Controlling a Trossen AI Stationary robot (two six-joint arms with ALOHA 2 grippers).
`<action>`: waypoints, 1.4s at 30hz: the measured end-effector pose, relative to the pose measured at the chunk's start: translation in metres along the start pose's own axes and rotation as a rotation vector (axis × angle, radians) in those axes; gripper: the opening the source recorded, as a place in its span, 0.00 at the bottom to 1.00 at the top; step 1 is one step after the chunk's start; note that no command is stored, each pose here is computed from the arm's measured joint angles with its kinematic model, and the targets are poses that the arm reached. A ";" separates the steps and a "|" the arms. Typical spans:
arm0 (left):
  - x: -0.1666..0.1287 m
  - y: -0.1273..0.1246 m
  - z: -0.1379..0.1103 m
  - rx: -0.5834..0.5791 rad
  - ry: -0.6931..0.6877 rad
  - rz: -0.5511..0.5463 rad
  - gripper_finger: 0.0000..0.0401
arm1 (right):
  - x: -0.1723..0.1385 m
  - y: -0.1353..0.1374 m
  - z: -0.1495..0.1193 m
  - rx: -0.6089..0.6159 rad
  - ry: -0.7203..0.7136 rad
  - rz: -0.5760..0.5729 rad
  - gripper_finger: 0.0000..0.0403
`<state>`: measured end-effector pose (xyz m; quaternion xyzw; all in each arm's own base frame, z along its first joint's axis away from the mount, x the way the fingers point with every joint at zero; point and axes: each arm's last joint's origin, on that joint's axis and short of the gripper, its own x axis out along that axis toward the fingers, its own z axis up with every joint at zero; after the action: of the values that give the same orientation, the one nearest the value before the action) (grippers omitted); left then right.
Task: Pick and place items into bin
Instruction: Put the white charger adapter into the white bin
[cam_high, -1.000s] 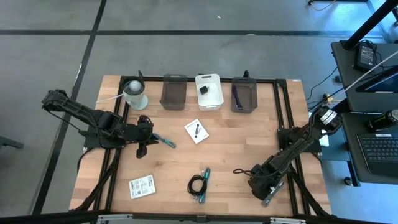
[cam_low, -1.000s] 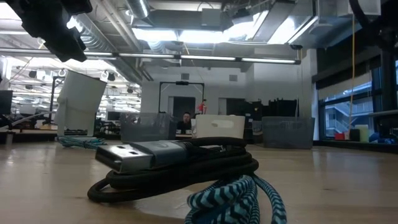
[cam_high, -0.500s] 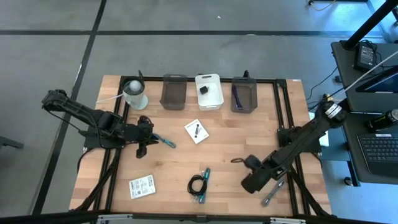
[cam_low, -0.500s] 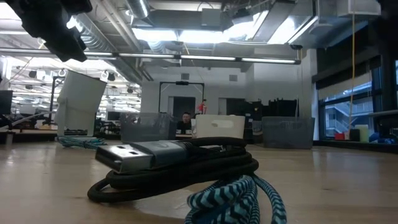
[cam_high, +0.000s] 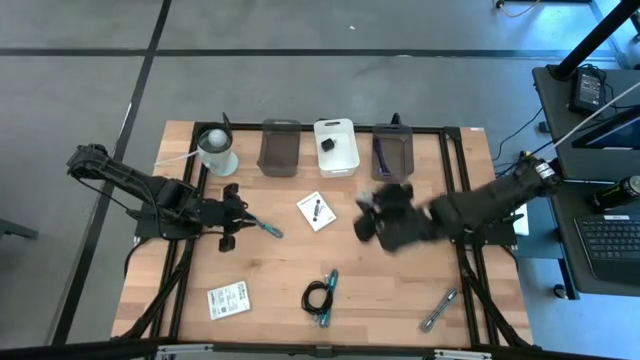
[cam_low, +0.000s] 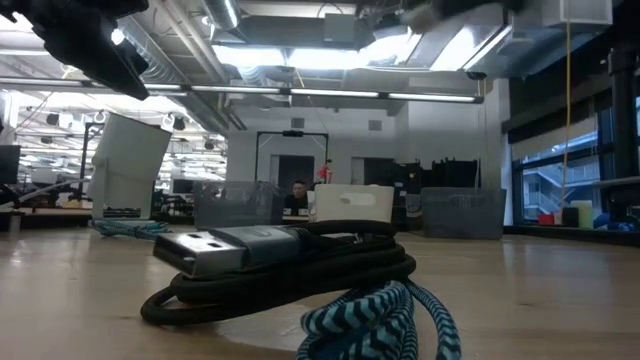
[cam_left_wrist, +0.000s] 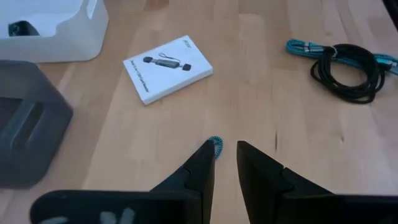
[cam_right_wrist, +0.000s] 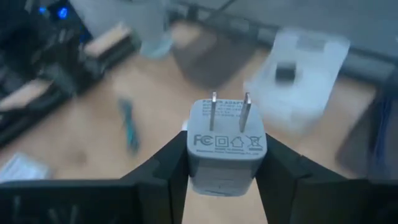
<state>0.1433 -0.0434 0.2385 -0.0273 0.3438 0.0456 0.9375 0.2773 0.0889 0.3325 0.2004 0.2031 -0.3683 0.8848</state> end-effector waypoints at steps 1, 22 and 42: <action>0.000 0.000 0.000 0.015 -0.002 0.005 0.16 | 0.009 -0.001 0.014 -0.006 -0.011 0.003 0.35; -0.011 0.028 0.000 -0.051 -0.466 0.158 0.00 | 0.215 -0.090 0.156 -0.161 0.327 0.165 0.35; 0.023 0.062 -0.025 -0.124 -0.550 0.062 0.00 | 0.330 -0.154 0.097 -0.147 0.861 0.010 0.35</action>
<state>0.1383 0.0180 0.2039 -0.0606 0.0736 0.1008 0.9903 0.3984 -0.2479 0.2150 0.2732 0.5783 -0.2312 0.7331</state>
